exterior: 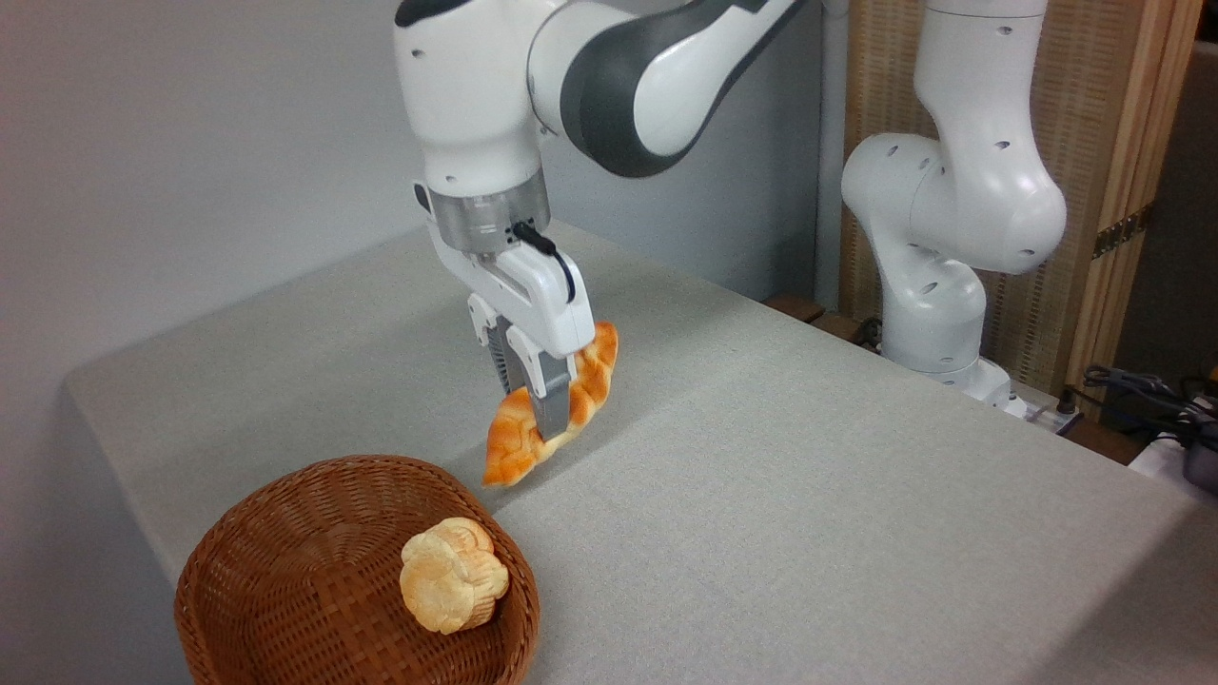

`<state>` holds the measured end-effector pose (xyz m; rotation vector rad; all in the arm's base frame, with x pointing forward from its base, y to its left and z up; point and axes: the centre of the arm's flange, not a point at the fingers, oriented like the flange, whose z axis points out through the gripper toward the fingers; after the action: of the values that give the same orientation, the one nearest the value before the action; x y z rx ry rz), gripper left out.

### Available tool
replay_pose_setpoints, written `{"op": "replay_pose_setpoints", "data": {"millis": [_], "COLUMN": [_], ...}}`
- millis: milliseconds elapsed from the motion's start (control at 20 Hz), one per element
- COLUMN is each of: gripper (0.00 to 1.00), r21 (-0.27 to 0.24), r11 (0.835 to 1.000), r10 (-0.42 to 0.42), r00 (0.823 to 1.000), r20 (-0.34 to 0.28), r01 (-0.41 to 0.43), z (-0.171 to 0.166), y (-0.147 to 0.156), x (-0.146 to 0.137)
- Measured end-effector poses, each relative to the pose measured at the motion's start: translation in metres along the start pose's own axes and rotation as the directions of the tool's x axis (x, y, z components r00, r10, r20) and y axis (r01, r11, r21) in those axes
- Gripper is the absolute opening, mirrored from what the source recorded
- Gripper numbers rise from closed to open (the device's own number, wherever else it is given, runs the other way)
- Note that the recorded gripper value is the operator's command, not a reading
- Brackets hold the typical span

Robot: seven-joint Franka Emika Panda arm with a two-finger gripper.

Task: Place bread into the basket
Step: 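Carry the braided bread roll in the gripper over the wicker basket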

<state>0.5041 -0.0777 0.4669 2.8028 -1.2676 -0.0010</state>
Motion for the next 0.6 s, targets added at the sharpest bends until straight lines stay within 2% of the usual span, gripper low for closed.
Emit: {"op": "replay_pose_setpoints", "data": {"millis": [50,250,600], "gripper": [0.43,0.41,0.39], "r21": [0.004,-0.003,-0.006], "r11": [1.0,1.0,1.0], "r10": [0.005,0.003,0.003], "r00": [1.0,1.0,1.0], "r20": [-0.003,0.004,0.008], "r01": [-0.005,-0.003,-0.003], "z": [0.016,0.026,0.03], "y": [-0.003,-0.007,-0.008], "x": [0.002,0.004,0.005]}}
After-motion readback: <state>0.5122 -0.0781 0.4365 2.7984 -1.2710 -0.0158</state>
